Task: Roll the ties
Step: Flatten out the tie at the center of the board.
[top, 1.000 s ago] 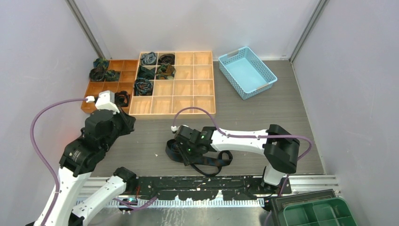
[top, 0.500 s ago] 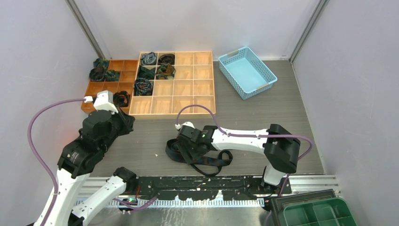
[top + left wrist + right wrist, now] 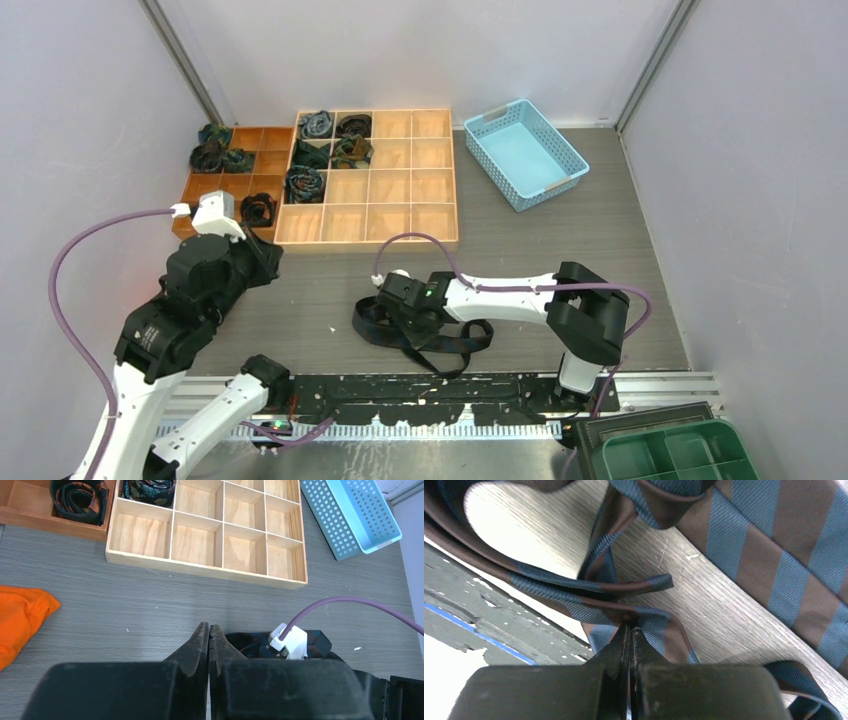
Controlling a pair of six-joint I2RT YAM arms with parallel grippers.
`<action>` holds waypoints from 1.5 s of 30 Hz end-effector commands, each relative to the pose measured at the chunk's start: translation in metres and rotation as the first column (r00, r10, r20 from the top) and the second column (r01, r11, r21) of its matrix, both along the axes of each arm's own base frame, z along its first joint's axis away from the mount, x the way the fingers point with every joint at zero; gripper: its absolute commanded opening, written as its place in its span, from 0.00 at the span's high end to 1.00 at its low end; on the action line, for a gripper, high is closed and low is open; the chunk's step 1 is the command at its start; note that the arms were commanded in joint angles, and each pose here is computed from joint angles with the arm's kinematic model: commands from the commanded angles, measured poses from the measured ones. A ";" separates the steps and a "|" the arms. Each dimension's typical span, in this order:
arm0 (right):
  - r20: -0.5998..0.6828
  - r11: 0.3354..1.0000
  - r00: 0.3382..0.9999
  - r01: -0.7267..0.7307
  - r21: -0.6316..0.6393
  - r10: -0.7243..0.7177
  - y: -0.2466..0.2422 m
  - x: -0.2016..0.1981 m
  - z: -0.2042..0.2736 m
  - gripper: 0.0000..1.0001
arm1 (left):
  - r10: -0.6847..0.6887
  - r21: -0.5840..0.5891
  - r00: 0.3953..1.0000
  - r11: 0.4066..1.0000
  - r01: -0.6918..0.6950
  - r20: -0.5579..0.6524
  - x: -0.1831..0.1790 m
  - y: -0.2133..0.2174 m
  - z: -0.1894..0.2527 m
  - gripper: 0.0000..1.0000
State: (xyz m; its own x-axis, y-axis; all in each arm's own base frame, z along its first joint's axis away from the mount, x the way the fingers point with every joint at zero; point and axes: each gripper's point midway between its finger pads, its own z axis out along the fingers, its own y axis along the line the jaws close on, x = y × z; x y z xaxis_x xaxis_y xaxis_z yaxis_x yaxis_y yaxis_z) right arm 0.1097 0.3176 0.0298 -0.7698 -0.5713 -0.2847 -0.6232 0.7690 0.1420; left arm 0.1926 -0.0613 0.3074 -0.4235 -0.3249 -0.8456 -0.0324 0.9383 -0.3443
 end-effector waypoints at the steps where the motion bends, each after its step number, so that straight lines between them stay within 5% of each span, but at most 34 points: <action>1: 0.089 0.993 0.996 0.004 0.115 -0.014 0.025 0.018 0.050 0.99 | 0.001 0.002 0.998 1.000 -0.001 0.066 -0.004 0.006 0.024 1.00; 11: 0.060 0.956 0.996 -0.086 0.279 0.072 0.092 0.018 0.097 0.99 | 0.037 -0.018 0.986 0.999 -0.034 0.160 -0.021 0.023 0.065 1.00; 20: 0.022 0.872 0.976 -0.205 0.444 0.218 0.208 0.011 0.125 0.99 | 0.075 -0.032 0.970 0.997 -0.070 0.233 -0.034 0.039 0.092 1.00; 21: 0.018 0.867 0.975 -0.204 0.455 0.220 0.218 0.012 0.124 0.94 | 0.077 -0.037 0.968 0.997 -0.071 0.239 -0.035 0.040 0.094 1.00; 25: 0.091 0.886 0.981 -0.192 0.422 0.169 0.224 0.037 0.122 0.33 | 0.079 -0.037 0.967 0.997 -0.072 0.242 -0.035 0.040 0.092 1.00; 28: 0.173 0.908 0.983 -0.130 0.399 0.065 0.197 0.064 0.134 0.14 | 0.058 -0.022 0.976 0.998 -0.055 0.208 -0.028 0.033 0.078 1.00; 32: 0.263 0.943 0.956 0.041 0.330 -0.133 0.123 0.099 0.138 0.17 | 0.001 -0.035 0.989 0.999 0.004 0.149 -0.012 0.010 0.050 1.00; 38: 0.259 0.949 0.920 0.250 0.194 -0.295 0.023 0.109 0.100 0.39 | -0.133 -0.118 0.991 0.984 0.134 0.018 0.013 -0.041 -0.011 1.00; 43: 0.225 0.936 0.909 0.334 0.108 -0.350 0.002 0.113 0.055 0.75 | -0.177 -0.141 0.980 0.977 0.163 -0.094 0.022 -0.060 -0.058 1.00; 45: 0.229 0.933 0.905 0.351 0.078 -0.359 0.000 0.119 0.042 0.81 | -0.166 -0.131 0.978 0.980 0.149 -0.126 0.024 -0.060 -0.072 1.00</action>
